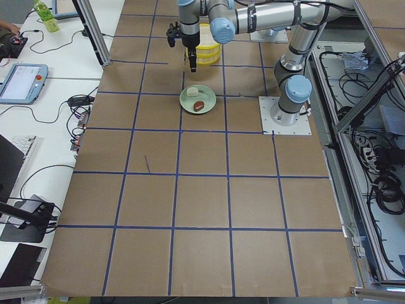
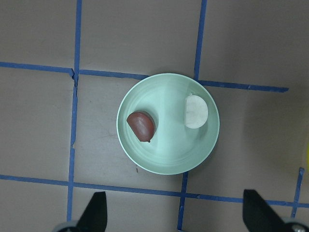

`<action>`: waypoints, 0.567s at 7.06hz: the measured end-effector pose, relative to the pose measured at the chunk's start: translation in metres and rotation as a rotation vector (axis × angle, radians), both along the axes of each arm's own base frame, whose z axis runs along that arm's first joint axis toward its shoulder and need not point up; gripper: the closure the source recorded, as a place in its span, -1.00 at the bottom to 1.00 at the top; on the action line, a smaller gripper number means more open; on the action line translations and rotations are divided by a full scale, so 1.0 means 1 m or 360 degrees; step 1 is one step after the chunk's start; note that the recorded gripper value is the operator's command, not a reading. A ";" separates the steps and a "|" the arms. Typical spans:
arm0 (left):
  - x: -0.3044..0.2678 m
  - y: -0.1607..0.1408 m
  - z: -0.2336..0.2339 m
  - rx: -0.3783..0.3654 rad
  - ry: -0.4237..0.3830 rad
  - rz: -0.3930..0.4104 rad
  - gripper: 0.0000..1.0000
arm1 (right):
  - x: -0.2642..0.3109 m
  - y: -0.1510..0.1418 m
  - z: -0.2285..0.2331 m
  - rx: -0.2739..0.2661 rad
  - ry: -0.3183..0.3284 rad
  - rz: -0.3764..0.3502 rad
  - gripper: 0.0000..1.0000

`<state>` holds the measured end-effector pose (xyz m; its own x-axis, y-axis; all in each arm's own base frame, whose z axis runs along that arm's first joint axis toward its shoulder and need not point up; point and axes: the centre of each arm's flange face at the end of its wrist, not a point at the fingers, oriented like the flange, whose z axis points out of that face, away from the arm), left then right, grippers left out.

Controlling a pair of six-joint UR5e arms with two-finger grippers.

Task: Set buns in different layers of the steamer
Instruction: 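Lower left gripper to the white bun while right gripper reaches the steamer rim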

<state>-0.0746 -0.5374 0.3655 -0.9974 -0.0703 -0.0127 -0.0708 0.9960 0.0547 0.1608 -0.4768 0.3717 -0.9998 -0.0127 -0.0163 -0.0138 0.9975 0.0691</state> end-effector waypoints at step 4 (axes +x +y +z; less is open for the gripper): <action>-0.006 -0.003 -0.111 0.0053 0.0035 0.0069 -1.00 | -0.005 0.023 -0.093 -0.0120 0.0029 0.0002 -0.63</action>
<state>-0.0802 -0.5407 0.2547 -0.9935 -0.1134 0.0059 -0.1124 0.9896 0.0896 0.1559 -0.4537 0.2788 -0.9999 -0.0147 0.0032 -0.0147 0.9999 -0.0060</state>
